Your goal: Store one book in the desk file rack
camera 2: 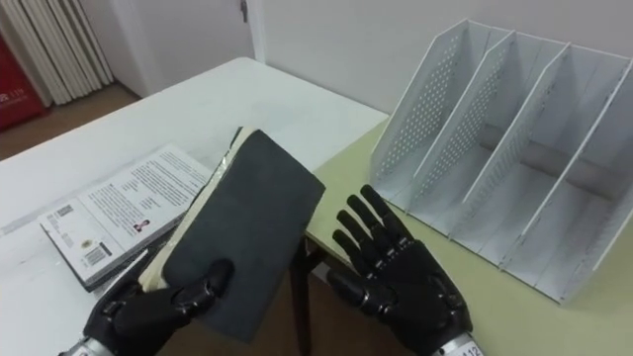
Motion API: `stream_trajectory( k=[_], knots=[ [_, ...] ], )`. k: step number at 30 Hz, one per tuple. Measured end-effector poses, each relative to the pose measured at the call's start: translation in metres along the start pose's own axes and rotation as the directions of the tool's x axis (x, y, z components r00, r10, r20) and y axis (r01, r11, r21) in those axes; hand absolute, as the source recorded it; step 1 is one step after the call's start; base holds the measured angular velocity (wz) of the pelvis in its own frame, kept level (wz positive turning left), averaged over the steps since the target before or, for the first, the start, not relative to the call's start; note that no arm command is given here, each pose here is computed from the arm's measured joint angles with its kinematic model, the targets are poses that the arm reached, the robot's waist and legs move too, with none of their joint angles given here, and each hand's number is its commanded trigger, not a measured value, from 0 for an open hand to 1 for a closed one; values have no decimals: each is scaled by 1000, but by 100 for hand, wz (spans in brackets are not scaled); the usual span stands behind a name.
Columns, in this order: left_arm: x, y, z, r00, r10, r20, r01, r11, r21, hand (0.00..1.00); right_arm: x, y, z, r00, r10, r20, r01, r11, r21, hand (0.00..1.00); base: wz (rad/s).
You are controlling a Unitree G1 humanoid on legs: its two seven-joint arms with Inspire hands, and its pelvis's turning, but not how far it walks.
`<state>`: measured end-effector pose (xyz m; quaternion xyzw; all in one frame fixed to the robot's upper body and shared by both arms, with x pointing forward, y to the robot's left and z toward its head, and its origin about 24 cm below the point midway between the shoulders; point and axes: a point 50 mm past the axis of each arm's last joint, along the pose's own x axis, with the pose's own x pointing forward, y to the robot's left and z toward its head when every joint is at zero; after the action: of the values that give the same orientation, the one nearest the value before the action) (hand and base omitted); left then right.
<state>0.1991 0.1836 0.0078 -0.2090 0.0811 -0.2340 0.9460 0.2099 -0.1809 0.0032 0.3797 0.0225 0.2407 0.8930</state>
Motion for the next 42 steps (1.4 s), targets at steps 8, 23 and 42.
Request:
stream_trajectory(
  k=[8, 23, 42],
  knots=[
    [-4, 2, 4, 997, -77, -2, 77, 997, -32, 100, 3, 7, -4, 998, 61, -7, -60, 998, 35, 0, -1],
    [3, -4, 5, 990, -118, 73, 129, 977, -171, 100, 7, 17, -16, 992, 128, -18, -126, 988, 88, 0, -1],
    [26, -30, 24, 925, -287, 248, 354, 890, -287, 100, 6, 33, -44, 945, 252, -210, -236, 967, 100, 0, -1]
  ],
)
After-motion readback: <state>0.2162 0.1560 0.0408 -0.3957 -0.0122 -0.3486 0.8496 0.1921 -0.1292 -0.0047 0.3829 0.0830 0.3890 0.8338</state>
